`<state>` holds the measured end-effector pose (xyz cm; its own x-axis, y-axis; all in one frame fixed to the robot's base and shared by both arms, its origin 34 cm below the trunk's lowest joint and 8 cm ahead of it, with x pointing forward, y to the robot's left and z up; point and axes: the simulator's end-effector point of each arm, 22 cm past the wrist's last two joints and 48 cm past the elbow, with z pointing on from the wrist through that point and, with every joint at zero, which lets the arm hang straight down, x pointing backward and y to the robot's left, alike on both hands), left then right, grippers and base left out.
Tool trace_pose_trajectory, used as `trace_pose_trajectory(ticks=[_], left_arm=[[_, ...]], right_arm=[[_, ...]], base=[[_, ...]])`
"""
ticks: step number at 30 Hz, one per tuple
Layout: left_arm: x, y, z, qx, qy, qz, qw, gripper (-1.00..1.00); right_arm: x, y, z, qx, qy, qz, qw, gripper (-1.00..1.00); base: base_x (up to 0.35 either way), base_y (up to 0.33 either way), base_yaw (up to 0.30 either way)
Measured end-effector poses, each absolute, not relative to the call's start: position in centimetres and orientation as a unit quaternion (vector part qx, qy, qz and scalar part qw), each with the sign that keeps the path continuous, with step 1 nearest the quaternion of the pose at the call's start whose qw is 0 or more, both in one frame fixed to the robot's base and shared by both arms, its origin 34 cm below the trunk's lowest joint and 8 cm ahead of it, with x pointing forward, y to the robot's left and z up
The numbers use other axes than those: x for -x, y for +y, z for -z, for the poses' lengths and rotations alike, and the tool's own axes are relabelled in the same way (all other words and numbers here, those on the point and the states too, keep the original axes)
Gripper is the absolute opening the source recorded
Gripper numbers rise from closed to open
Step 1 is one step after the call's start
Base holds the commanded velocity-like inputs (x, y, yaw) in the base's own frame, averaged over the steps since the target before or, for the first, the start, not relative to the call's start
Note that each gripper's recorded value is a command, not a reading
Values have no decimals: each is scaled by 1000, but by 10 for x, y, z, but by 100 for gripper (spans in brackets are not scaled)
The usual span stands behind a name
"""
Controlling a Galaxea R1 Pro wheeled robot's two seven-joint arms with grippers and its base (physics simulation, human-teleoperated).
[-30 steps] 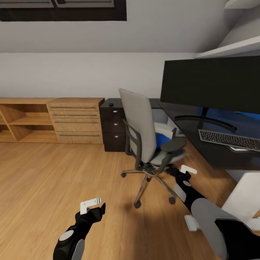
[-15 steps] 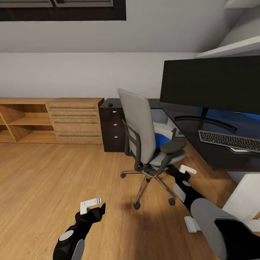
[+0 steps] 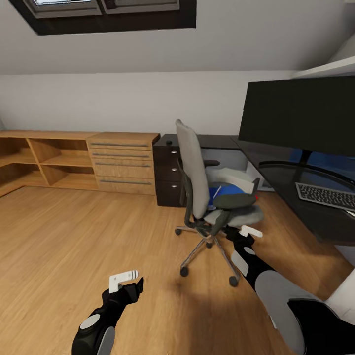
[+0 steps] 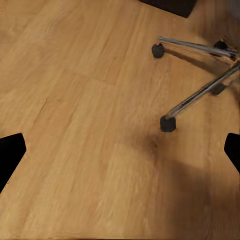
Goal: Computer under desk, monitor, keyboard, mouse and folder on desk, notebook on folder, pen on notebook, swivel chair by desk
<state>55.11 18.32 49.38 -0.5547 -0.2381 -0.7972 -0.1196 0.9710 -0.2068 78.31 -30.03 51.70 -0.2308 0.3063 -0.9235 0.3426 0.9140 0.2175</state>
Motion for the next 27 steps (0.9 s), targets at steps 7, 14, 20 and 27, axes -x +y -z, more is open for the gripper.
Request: trace_pose_trajectory(ticks=[7, 14, 20, 27], left_arm=[[-551, 184, -494, 102, 879, 64, 461, 100], [-551, 183, -494, 102, 879, 64, 461, 100], [-551, 183, -494, 102, 879, 64, 461, 100], [-551, 183, -494, 101, 879, 64, 461, 100]], right_arm=[[-783, -296, -517, -205, 785, 13, 585, 100], [-783, -294, -517, -206, 785, 12, 585, 100], [-784, -290, -517, -204, 785, 9, 584, 100], [-784, -289, -517, -204, 785, 9, 584, 100]], base=[[-25, 57, 274], [-1, 2, 274], [0, 0, 275], [0, 0, 275]])
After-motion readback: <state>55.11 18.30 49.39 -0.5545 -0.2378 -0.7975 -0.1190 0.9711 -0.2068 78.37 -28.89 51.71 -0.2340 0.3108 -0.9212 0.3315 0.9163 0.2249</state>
